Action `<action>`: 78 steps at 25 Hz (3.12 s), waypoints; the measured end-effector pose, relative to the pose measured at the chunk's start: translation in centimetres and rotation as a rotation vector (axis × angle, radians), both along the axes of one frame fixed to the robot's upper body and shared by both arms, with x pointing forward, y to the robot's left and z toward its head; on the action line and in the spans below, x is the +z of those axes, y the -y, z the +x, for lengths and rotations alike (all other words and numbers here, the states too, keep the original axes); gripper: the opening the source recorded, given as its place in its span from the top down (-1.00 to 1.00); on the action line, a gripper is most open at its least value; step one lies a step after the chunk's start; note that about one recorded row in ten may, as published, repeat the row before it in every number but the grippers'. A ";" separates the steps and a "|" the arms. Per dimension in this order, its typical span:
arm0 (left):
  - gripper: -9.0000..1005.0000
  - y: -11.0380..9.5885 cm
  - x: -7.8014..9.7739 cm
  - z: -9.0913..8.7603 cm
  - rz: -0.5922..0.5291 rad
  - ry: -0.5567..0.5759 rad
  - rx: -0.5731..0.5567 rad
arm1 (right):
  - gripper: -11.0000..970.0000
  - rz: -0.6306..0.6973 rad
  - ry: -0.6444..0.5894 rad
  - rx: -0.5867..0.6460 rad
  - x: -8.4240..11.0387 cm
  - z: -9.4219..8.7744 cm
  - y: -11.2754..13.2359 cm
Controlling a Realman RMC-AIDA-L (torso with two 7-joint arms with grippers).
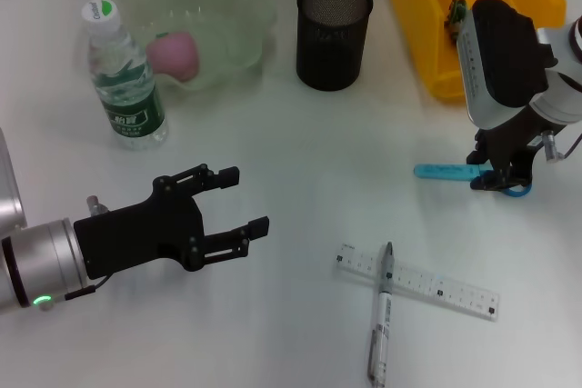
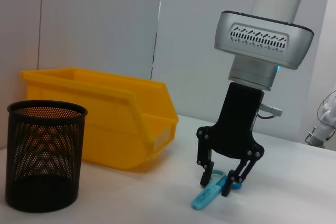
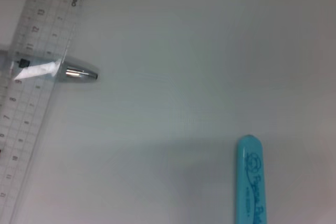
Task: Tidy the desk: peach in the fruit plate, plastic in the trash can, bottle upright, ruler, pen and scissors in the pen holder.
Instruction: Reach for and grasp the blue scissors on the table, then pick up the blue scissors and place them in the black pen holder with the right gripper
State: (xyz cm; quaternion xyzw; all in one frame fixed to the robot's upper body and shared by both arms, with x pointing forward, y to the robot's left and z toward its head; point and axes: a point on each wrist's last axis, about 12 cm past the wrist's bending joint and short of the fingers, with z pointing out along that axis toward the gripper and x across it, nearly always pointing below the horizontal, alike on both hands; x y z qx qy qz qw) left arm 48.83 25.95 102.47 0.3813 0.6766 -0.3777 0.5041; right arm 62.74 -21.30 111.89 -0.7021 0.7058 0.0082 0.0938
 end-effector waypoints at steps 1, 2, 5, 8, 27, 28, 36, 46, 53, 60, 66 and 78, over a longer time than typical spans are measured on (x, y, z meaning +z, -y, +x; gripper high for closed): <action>-0.60 0.0 0.0 0.0 0.000 0.000 0.001 | 0.23 -0.002 0.000 0.002 0.0 0.0 0.0; -0.60 0.0 0.0 0.0 -0.001 0.001 0.002 | 0.23 -0.003 -0.001 0.004 0.0 0.0 -0.1; -0.60 0.0 0.0 0.0 -0.002 0.002 0.005 | 0.29 -0.007 -0.002 0.006 -0.1 0.0 -0.1; -0.60 0.0 0.0 0.0 -0.002 0.002 0.005 | 0.35 -0.014 -0.008 0.008 -0.3 -0.1 -0.1; -0.60 -0.1 0.1 0.1 -0.001 0.006 0.005 | 0.50 0.091 0.016 0.009 4.4 -0.7 0.7; -0.60 0.0 0.1 0.1 -0.001 0.007 0.002 | 0.50 0.092 0.015 0.008 4.5 -0.8 0.7; -0.60 0.0 0.1 0.1 0.000 0.007 -0.003 | 0.50 0.102 0.022 0.008 4.5 -1.1 0.5; -0.60 0.0 0.2 0.2 0.000 0.010 -0.009 | 0.50 0.122 0.022 0.020 4.6 -1.4 0.2; -0.60 0.1 0.3 0.2 -0.004 0.011 -0.012 | 0.50 0.122 0.023 0.021 4.6 -1.5 0.2; -0.60 0.1 0.3 0.1 -0.009 0.012 -0.015 | 0.50 0.136 0.038 0.027 4.8 -1.6 0.3; -0.60 0.0 0.4 0.0 -0.025 0.012 -0.018 | 0.50 0.164 0.054 0.031 4.9 -1.8 0.6; -0.60 0.4 0.4 0.0 -0.030 0.012 -0.031 | 0.50 0.383 0.081 0.011 4.9 -3.3 2.2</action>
